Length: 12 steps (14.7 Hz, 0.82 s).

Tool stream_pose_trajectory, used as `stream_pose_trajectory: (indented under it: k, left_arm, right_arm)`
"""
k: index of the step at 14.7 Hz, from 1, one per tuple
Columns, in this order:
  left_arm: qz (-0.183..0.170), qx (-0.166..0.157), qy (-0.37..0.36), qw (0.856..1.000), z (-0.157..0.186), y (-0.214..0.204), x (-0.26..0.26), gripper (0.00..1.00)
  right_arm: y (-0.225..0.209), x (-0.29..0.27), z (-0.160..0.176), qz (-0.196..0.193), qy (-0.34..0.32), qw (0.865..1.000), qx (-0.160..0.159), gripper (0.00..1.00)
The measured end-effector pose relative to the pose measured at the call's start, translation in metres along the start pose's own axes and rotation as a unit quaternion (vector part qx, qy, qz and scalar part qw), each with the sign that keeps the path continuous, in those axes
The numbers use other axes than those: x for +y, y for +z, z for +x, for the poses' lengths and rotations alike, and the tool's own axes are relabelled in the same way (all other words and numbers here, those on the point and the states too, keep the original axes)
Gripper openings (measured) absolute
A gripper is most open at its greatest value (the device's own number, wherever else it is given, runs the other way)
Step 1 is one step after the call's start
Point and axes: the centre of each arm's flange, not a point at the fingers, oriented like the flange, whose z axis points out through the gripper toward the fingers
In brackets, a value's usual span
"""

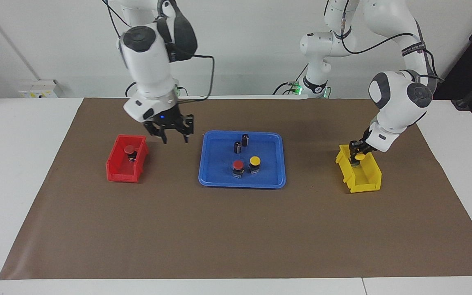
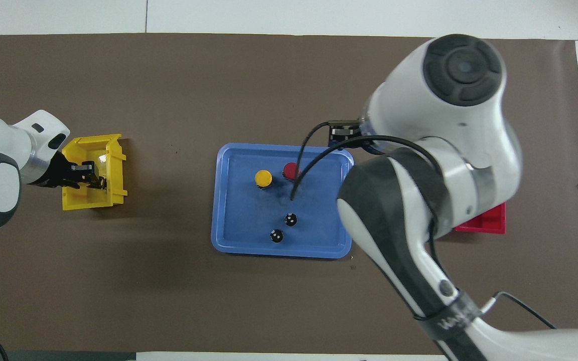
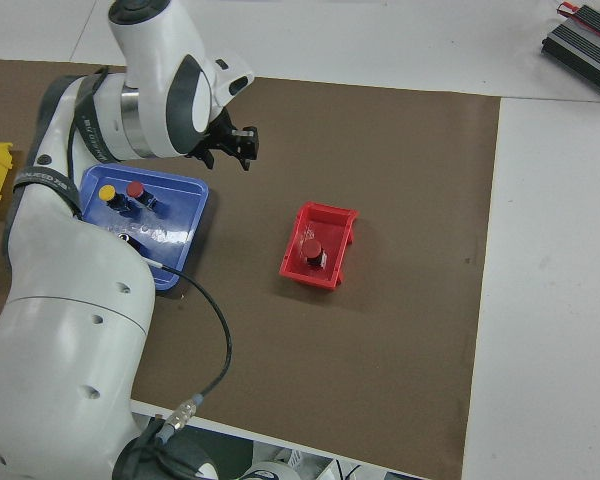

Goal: Sort red and yellow buttons by color
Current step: 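Reach the right gripper to the remaining red button and grasp it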

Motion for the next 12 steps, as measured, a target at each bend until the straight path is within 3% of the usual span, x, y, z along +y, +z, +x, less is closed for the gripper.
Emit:
stream_pose_trajectory:
  k: [4,12]
  left_arm:
    - [-0.001,0.010,-0.001,1.000,-0.007,0.007,-0.002,0.41]
    - [-0.003,0.021,-0.005,1.000,-0.005,-0.007,-0.007,0.54]
  right_arm:
    - [0.075,-0.057,-0.006,0.002,0.013,1.000,0.003,0.70]
    - [0.122,-0.070,-0.026,-0.004,0.004,1.000,-0.005,0.66]
